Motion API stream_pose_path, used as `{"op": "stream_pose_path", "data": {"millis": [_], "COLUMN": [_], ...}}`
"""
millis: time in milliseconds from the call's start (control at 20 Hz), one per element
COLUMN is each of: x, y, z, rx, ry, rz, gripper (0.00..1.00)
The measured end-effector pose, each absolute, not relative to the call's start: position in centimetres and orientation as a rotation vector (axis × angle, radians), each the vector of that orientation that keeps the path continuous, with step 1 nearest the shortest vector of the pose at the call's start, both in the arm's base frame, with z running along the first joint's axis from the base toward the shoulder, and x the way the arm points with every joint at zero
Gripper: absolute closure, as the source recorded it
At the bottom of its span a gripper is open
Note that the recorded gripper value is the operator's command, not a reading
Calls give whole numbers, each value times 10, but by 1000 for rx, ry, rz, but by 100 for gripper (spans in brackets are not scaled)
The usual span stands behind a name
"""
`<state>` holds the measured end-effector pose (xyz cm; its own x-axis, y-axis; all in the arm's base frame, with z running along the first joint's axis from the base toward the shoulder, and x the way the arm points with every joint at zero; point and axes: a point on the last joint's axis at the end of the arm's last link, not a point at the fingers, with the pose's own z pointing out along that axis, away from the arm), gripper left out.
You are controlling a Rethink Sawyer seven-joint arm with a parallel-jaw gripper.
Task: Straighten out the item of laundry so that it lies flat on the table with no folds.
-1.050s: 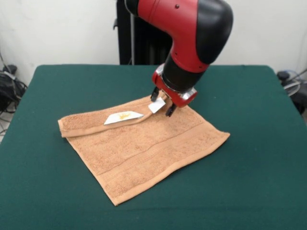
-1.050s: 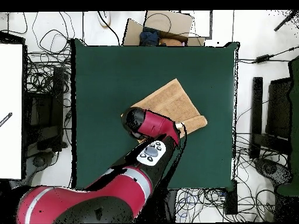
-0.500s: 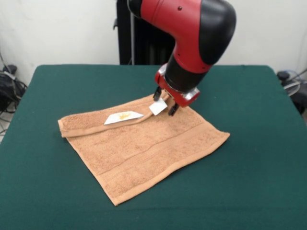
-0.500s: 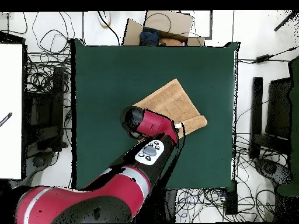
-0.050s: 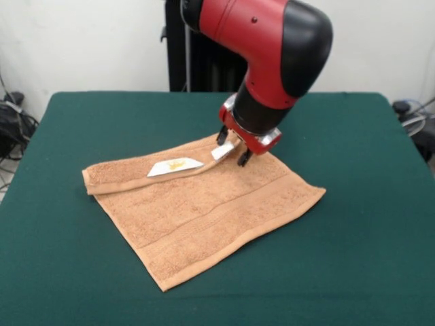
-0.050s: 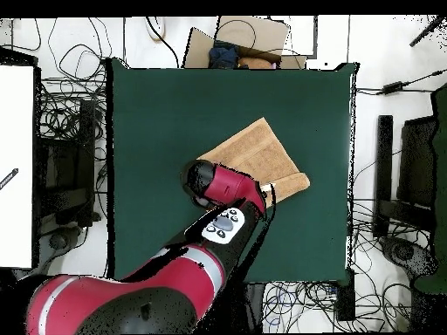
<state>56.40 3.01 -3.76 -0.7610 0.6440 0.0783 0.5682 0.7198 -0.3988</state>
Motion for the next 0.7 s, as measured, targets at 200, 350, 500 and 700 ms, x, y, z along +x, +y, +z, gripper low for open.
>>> {"op": "stream_pose_path", "data": {"millis": [200,350,500,700], "x": [560,555,552,548], "y": [31,34,36,41], "z": [-43,-47,-49,-50], "rx": [-959,-948,-940,-927], "ry": [-2701,-2682,-2662,-2631], "rz": [532,535,535,532], "gripper": [0,0,0,0]}}
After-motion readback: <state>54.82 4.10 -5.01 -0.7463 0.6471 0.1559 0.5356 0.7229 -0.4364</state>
